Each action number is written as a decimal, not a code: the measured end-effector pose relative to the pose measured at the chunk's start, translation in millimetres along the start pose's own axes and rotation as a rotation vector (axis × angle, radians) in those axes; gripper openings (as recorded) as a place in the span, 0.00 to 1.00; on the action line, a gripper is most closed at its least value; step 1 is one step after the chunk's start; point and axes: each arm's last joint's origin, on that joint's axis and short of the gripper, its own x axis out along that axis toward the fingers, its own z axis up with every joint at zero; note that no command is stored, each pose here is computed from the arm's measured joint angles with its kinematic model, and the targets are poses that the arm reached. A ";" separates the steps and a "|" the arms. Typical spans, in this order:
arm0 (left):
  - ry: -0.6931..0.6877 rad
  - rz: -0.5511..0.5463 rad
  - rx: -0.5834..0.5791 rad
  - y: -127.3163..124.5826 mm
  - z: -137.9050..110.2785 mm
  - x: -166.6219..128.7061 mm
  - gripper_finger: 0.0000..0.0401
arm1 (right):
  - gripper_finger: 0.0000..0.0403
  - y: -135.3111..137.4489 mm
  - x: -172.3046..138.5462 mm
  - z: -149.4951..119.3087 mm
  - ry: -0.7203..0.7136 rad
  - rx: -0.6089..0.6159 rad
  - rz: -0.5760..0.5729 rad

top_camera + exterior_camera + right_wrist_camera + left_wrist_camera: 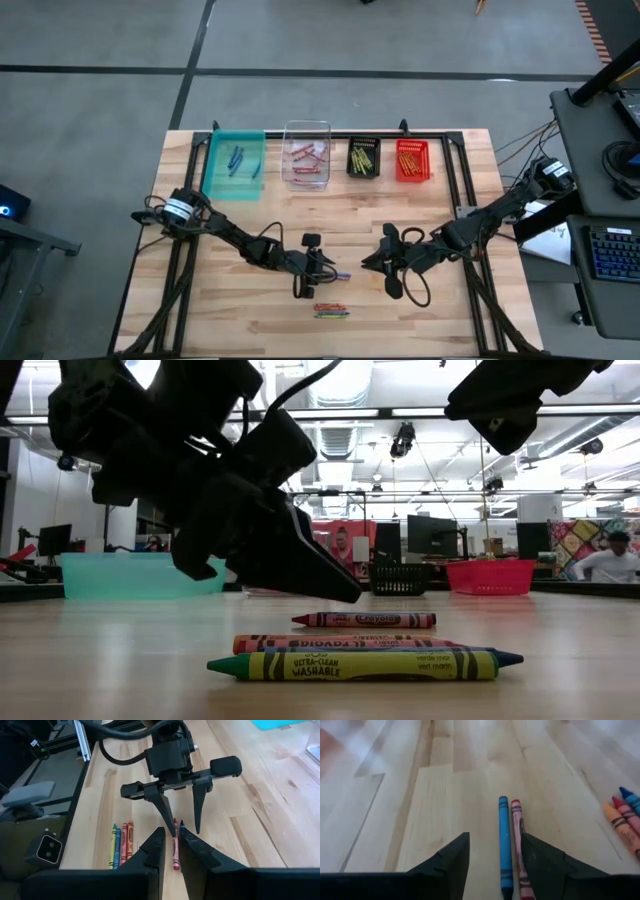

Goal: Sort crayons
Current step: Put the blue crayon into the green transparent bin

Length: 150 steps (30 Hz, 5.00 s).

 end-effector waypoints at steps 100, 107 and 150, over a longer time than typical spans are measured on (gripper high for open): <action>0.024 0.016 0.034 17.6 -14.5 9.1 0.12 | 0.11 -0.1 0.1 0.0 -0.001 0.001 -0.002; 0.025 0.027 0.058 20.3 -12.0 7.6 0.02 | 0.11 -0.1 0.1 -0.1 -0.001 0.001 -0.002; 0.713 0.939 -0.616 200.1 13.3 -259.5 0.00 | 0.11 -13.5 4.3 11.9 -0.038 0.006 -0.069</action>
